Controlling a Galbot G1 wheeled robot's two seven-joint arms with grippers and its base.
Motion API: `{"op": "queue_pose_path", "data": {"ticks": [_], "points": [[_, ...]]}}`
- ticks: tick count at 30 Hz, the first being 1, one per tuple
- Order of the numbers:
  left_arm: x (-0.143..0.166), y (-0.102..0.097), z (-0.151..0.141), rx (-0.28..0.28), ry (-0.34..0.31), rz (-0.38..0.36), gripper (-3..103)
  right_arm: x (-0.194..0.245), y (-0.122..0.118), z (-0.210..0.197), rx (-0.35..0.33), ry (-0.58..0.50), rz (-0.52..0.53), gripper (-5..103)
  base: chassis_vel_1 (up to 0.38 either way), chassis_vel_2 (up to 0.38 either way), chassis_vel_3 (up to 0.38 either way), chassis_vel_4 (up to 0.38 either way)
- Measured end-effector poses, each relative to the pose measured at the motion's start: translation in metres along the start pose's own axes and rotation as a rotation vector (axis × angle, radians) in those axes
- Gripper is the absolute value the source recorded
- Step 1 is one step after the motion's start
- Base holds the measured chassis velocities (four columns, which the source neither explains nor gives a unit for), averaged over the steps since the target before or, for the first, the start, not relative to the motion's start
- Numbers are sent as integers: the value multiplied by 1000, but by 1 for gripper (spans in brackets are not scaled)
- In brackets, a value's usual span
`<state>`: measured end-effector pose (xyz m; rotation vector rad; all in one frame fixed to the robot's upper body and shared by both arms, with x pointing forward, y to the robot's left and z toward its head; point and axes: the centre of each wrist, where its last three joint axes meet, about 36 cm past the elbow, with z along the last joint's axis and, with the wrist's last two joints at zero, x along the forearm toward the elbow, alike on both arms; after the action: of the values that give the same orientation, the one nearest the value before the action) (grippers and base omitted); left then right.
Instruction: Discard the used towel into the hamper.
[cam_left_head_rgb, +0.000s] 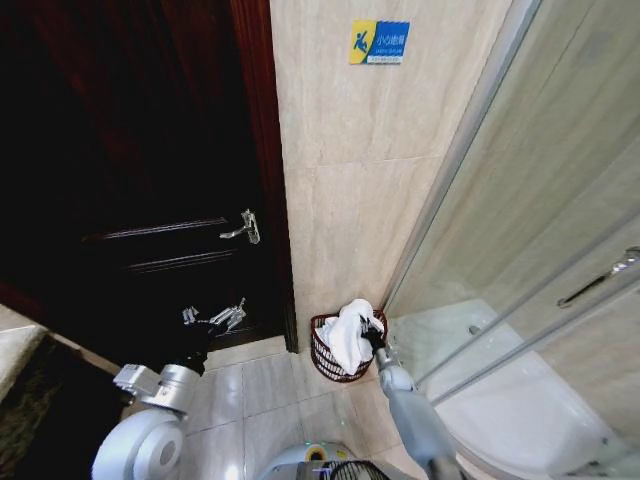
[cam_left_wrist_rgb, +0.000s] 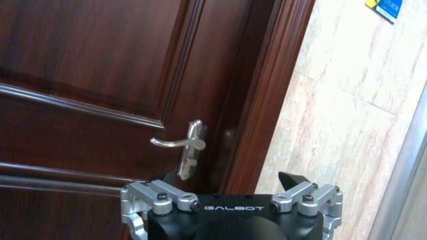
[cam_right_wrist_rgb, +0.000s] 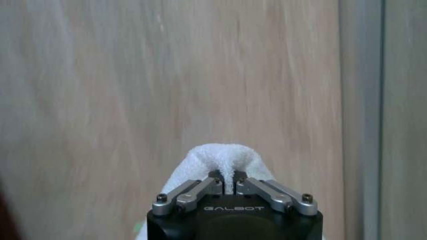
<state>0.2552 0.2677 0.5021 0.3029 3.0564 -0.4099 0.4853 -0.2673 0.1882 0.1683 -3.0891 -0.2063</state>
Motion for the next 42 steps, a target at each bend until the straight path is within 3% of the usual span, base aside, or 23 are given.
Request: {"op": "queue_pose_path", "data": {"ticks": [8, 16, 42], "points": [[0, 0, 0, 0, 0, 0, 100, -17, -3, -9, 33, -54, -6, 6, 0, 0, 0, 0], [0, 0, 0, 0, 0, 0, 100, 13, -3, 46, 13, 18, -7, 6, 0, 0, 0, 0], [0, 0, 0, 0, 0, 0, 100, 50, 12, 67, -13, 90, -17, 6, -27, 25, 29, -30]]}}
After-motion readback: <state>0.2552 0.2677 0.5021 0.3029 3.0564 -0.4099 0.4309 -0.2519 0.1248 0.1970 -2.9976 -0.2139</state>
